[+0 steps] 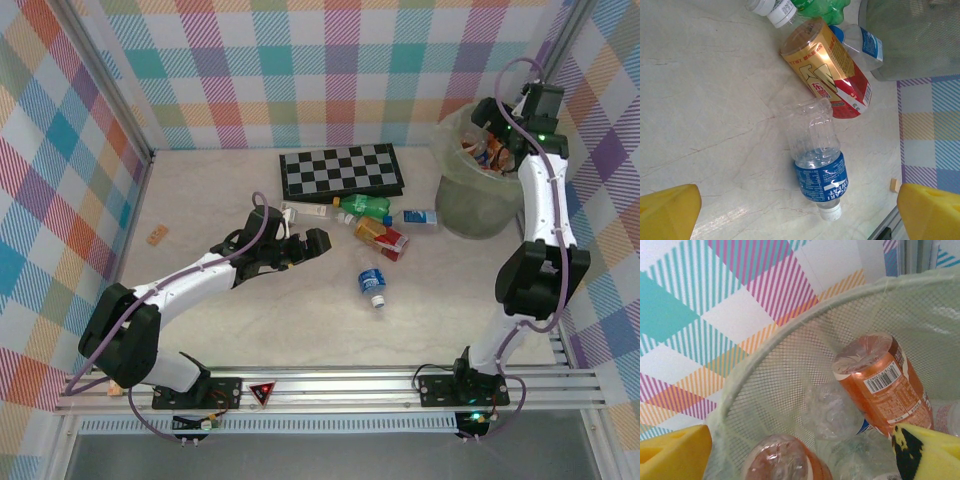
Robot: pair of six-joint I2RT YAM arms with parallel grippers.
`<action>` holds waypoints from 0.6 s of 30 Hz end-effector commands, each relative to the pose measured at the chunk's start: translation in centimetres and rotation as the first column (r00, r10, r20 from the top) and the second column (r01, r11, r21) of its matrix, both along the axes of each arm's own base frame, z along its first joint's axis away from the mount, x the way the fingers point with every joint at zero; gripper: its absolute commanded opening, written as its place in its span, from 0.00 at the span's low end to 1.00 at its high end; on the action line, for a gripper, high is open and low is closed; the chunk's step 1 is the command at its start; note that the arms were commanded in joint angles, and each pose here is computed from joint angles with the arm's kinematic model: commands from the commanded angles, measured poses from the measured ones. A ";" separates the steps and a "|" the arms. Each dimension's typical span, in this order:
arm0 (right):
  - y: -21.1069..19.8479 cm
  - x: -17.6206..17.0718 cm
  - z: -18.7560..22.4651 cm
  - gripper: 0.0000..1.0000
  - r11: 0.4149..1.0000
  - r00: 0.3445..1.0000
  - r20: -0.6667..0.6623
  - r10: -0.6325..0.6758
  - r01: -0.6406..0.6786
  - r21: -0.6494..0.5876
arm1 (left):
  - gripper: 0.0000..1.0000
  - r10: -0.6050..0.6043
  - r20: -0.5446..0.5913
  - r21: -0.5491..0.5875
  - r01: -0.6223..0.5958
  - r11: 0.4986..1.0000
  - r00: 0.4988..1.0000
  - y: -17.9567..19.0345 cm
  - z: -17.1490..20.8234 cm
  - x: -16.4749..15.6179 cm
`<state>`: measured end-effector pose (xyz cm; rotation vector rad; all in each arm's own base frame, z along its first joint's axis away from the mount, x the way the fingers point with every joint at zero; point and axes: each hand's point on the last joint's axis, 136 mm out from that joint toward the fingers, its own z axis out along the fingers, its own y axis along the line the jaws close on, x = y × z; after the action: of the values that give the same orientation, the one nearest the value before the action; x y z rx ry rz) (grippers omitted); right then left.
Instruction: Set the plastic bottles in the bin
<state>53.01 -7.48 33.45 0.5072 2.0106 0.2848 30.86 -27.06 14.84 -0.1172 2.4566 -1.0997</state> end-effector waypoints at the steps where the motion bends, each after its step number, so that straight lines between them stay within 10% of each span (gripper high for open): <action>1: 1.3 -1.9 3.4 0.93 0.999 0.998 0.049 0.043 -0.042 -0.025 | 1.00 -0.007 -0.005 0.016 0.007 1.000 1.000 0.1 -0.6 -0.4; 18: 14.5 -11.1 2.7 0.94 0.938 0.941 -0.074 0.331 -0.336 -0.088 | 1.00 0.049 -0.002 0.079 -0.049 0.996 0.999 1.1 -1.1 -0.1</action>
<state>44.08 6.12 38.16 0.1578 2.0621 0.4126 30.87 -27.01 13.97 -0.1312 2.4727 -1.0438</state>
